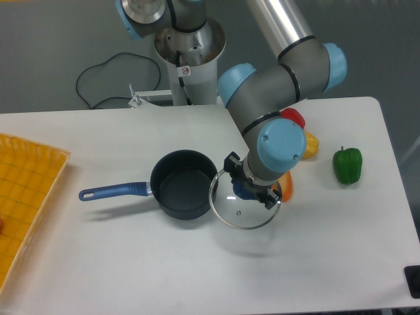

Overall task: Place the lid on the table
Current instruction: 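Carry the glass lid by its blue knob away from the saucepan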

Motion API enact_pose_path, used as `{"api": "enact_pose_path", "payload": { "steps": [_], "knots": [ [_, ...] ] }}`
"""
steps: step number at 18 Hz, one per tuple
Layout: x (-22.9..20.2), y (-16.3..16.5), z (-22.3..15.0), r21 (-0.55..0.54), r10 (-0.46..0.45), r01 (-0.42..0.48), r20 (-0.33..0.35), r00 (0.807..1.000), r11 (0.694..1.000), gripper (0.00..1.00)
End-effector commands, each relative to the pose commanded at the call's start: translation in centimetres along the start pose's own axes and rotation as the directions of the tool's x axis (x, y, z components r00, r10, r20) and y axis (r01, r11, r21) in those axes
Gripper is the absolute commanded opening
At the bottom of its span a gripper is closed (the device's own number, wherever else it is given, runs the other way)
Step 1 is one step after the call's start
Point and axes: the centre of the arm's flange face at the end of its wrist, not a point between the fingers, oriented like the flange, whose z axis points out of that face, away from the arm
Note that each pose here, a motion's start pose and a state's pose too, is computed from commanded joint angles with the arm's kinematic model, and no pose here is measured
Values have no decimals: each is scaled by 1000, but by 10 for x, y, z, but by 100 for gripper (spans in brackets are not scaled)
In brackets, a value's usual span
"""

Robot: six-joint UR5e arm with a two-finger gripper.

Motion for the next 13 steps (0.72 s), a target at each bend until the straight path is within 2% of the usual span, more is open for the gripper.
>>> {"api": "enact_pose_path", "payload": {
  "steps": [7,13],
  "knots": [
    [-22,-8,16,2,0,0,-7,1000,1000,52],
    [-37,-15,23,23,-29,29,28,999,999,52]
  ]
}}
